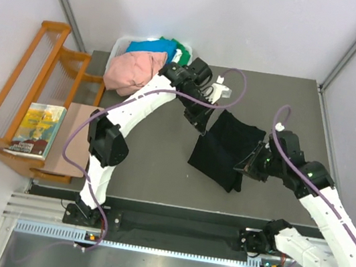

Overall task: Fold and stack the t-shirts
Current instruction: Fold the tshirt

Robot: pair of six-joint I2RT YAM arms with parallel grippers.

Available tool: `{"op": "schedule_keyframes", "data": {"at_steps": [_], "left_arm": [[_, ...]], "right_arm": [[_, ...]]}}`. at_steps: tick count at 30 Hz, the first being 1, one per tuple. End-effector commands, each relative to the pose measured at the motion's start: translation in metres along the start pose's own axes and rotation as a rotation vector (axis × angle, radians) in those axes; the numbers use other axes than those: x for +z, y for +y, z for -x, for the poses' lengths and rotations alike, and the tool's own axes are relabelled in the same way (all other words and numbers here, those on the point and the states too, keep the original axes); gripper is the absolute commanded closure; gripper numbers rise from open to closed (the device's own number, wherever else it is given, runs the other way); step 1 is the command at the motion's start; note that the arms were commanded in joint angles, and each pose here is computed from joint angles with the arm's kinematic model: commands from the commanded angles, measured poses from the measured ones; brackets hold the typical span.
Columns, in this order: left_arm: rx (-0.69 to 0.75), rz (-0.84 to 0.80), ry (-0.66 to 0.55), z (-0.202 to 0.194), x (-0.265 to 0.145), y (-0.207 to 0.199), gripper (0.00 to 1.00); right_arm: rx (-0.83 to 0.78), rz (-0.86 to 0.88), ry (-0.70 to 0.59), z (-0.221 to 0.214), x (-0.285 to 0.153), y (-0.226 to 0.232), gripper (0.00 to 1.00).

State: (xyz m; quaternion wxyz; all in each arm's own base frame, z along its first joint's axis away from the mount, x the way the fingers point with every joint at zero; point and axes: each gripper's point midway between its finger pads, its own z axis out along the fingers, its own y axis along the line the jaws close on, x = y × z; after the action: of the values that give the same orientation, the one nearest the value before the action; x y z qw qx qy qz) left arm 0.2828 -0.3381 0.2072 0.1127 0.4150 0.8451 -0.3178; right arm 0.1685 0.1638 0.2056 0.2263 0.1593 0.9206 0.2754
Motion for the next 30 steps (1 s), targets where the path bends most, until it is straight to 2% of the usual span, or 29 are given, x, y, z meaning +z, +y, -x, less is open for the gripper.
{"op": "schedule_keyframes", "data": {"at_steps": [1, 10, 20, 27, 30], "left_arm": [[0.035, 0.032, -0.148, 0.04, -0.022, 0.009, 1.0], [0.012, 0.043, -0.179, 0.063, -0.004, 0.032, 1.0], [-0.021, 0.044, -0.184, 0.081, 0.055, 0.074, 1.0], [-0.006, 0.076, -0.286, 0.112, 0.067, 0.105, 1.0], [-0.052, 0.086, -0.313, 0.118, 0.075, 0.117, 1.0]], "right_arm": [[-0.017, 0.005, -0.053, 0.025, 0.013, -0.012, 1.0], [0.1, 0.02, -0.073, 0.066, 0.066, -0.041, 1.0], [0.165, 0.041, -0.171, 0.144, 0.085, -0.049, 1.0], [0.226, 0.054, -0.189, 0.173, 0.104, -0.069, 1.0], [0.255, 0.04, -0.177, 0.177, 0.115, -0.08, 1.0]]}}
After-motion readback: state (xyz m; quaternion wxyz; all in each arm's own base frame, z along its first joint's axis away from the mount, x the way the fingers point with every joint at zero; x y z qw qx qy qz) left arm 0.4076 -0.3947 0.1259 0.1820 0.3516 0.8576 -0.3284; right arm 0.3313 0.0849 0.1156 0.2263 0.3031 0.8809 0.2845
